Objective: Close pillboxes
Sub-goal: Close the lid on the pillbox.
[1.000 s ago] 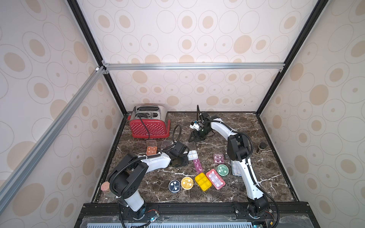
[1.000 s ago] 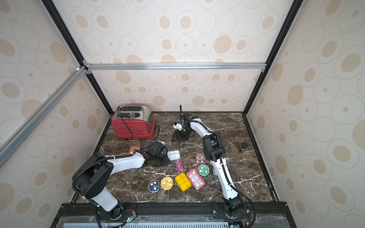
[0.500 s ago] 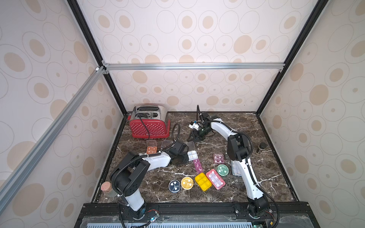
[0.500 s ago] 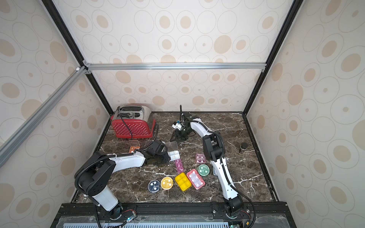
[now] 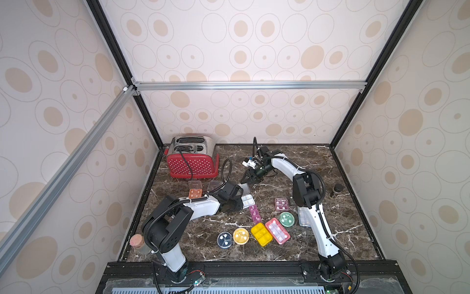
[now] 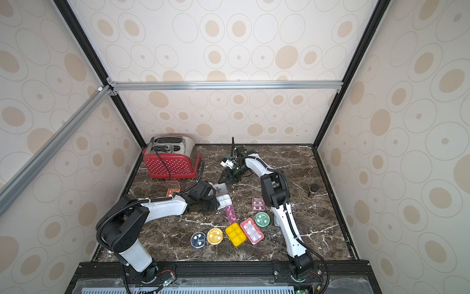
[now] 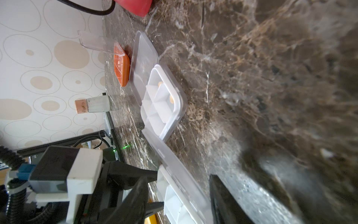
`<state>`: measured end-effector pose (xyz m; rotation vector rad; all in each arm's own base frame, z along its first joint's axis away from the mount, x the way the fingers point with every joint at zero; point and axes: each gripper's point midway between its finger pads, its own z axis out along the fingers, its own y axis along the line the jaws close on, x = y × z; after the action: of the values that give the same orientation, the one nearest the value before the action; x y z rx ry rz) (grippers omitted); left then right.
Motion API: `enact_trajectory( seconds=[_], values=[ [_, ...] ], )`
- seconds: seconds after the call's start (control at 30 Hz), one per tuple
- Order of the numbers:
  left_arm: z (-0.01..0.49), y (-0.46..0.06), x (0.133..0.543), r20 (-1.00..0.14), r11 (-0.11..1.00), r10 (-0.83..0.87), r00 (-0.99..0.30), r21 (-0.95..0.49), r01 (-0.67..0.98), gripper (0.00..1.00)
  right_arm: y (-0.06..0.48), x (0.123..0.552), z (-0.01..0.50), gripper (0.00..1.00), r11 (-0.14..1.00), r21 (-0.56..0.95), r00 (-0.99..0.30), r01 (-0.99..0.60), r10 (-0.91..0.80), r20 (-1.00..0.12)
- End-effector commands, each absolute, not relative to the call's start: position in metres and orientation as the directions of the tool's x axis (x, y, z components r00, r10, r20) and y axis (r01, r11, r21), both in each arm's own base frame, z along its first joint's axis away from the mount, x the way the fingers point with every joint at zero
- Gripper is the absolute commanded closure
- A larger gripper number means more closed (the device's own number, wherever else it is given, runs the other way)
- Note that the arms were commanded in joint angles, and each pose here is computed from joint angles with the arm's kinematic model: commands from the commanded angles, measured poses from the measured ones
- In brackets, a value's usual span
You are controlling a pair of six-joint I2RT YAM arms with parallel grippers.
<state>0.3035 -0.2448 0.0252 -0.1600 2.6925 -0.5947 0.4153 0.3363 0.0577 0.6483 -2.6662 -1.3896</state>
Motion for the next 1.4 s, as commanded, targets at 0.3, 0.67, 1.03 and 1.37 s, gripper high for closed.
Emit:
enact_trajectory(
  seconds=[0.3,0.67,1.03,1.37],
  values=[
    [0.065,-0.212,0.272,-0.333,0.927,-0.166,-0.928,-0.374,-0.032,0.54,0.334,0.397,0.09,0.48,0.435,0.822,-0.889,-0.368,-0.424,-0.174],
    [0.054,-0.202,0.253,-0.306,0.921,-0.181,-0.935,-0.386,-0.052,0.54,0.332,0.382,0.103,0.48,0.394,0.835,-0.877,-0.384,-0.439,-0.196],
    [0.062,-0.2,0.253,-0.326,0.913,-0.197,-0.925,-0.404,-0.052,0.54,0.324,0.352,0.104,0.47,0.387,0.84,-0.872,-0.38,-0.452,-0.186],
    [0.069,-0.213,0.264,-0.344,0.872,-0.263,-0.901,-0.485,-0.069,0.19,0.28,0.362,0.083,0.44,0.76,0.591,-0.961,-0.27,-0.248,-0.12]
  ],
)
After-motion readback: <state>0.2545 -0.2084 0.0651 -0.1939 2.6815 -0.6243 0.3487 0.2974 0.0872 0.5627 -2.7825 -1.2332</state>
